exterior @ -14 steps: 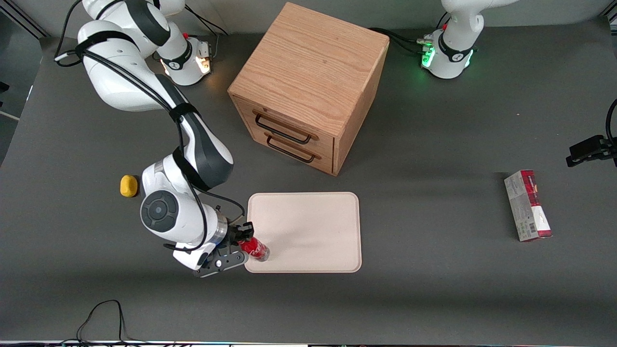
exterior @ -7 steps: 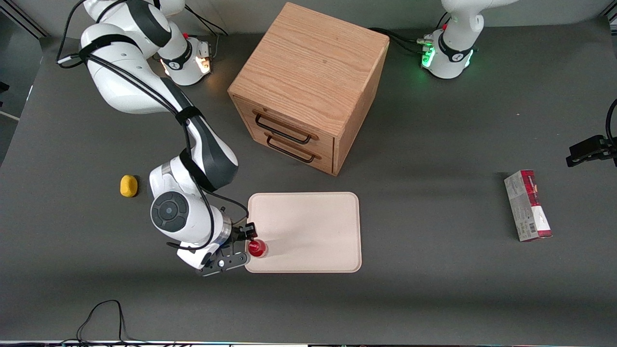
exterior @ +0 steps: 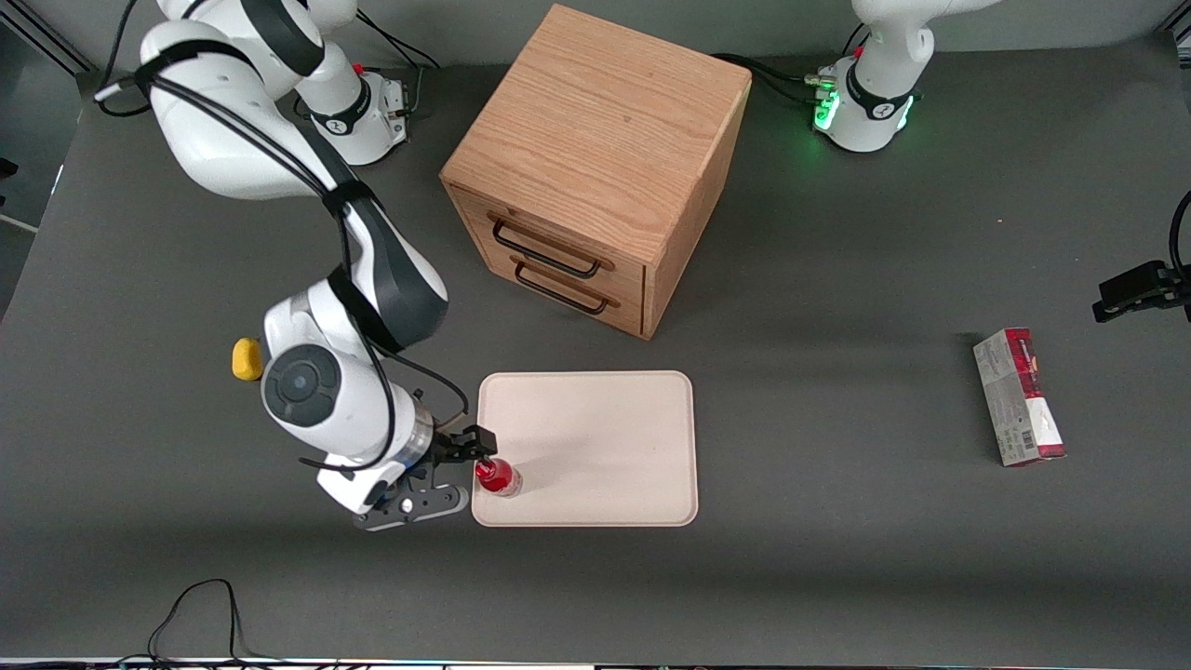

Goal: Place coke bottle on tray

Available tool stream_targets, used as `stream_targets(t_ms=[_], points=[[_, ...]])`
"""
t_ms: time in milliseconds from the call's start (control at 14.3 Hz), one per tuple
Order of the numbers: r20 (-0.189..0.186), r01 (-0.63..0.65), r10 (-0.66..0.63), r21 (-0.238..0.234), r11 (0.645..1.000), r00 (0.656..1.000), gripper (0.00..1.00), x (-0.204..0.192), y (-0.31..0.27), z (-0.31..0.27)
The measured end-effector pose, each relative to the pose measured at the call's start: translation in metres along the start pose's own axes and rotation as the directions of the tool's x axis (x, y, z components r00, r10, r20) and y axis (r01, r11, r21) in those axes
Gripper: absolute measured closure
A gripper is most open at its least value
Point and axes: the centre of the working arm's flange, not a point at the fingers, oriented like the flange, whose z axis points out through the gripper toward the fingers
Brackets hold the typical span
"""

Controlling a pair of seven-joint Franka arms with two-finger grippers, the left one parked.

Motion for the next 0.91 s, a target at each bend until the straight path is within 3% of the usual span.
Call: stream_targets(t_ms=[210, 490, 701, 911], points=[[0.073, -0.074, 0.077, -0.043, 0.996, 0.994, 0.00, -0.023, 0.041, -0.061], [0.126, -0.166, 0.172, -0.058, 0.985, 0.977, 0.00, -0.084, 0.168, -0.115], [0.106, -0.254, 0.259, -0.053, 0.966, 0.960, 0.00, -0.152, 0.231, -0.140], [0.059, -0.259, 0.261, -0.046, 0.965, 0.963, 0.00, -0.212, 0.234, -0.173]])
